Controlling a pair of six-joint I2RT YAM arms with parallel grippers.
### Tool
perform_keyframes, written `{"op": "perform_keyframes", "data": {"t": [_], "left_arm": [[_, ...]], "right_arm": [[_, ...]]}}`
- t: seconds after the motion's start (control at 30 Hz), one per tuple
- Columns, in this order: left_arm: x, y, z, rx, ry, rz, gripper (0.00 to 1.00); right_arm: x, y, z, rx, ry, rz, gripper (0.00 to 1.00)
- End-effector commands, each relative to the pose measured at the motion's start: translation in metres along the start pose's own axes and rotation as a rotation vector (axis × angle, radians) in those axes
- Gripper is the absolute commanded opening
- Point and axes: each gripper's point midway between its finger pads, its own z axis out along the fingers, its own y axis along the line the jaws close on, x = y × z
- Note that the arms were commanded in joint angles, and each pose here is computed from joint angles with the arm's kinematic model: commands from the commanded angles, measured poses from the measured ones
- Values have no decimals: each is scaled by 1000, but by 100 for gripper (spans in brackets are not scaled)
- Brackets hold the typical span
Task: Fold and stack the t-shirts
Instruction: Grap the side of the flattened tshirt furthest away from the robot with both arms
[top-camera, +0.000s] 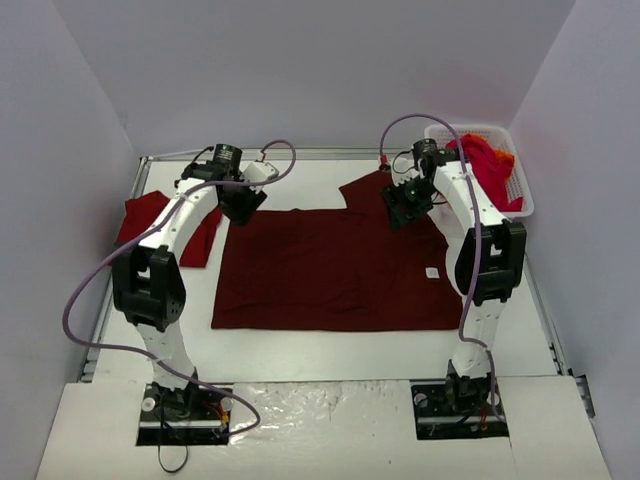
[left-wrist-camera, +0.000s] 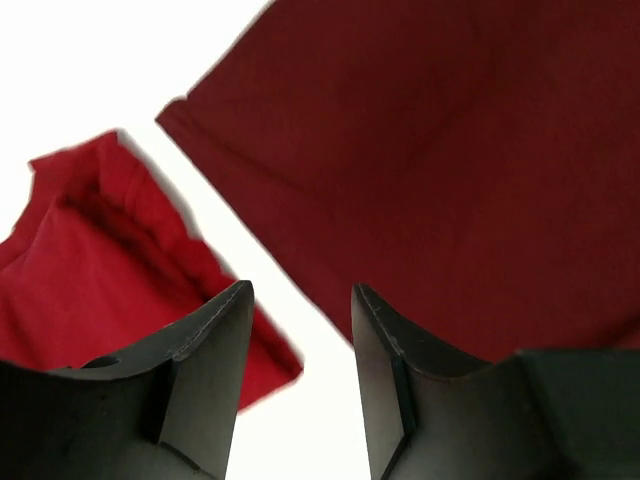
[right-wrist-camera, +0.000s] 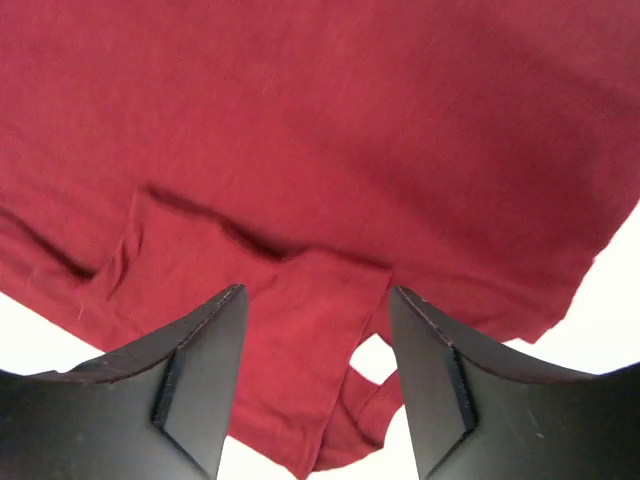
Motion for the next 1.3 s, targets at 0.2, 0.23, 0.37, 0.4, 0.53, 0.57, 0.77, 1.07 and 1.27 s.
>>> {"op": "perform_keyframes", "data": {"t": [0.2,0.23,0.37,0.4,0.53,0.57,0.77,1.07,1.27], "left_arm": [[-45,78,47,24,-141,-204,44],[-53,87,43,15,-158,-203,44],[-44,109,72,26,-126,-245,47],[-40,116,75,28,-121,-256,47],[-28,114,96,120,-97,-307,47],[-30,116,96,119,-100,-306,47],[-9,103,108,199,-44,-302,41],[18,92,121,267,30,-316,40],[22,94,131,262,37,-321,40]], "right_arm": [[-45,-26,2,47,-123,-22,56],[-45,-27,3,47,-119,-24,56],[-40,-31,9,57,-93,-29,55],[-37,-34,12,67,-81,-26,55],[-31,-39,20,78,-53,-16,55],[-29,-40,23,76,-44,-14,55],[-23,-42,31,81,-16,-3,55],[-14,-40,39,64,14,-4,55],[-9,-38,42,53,26,-7,54]]}}
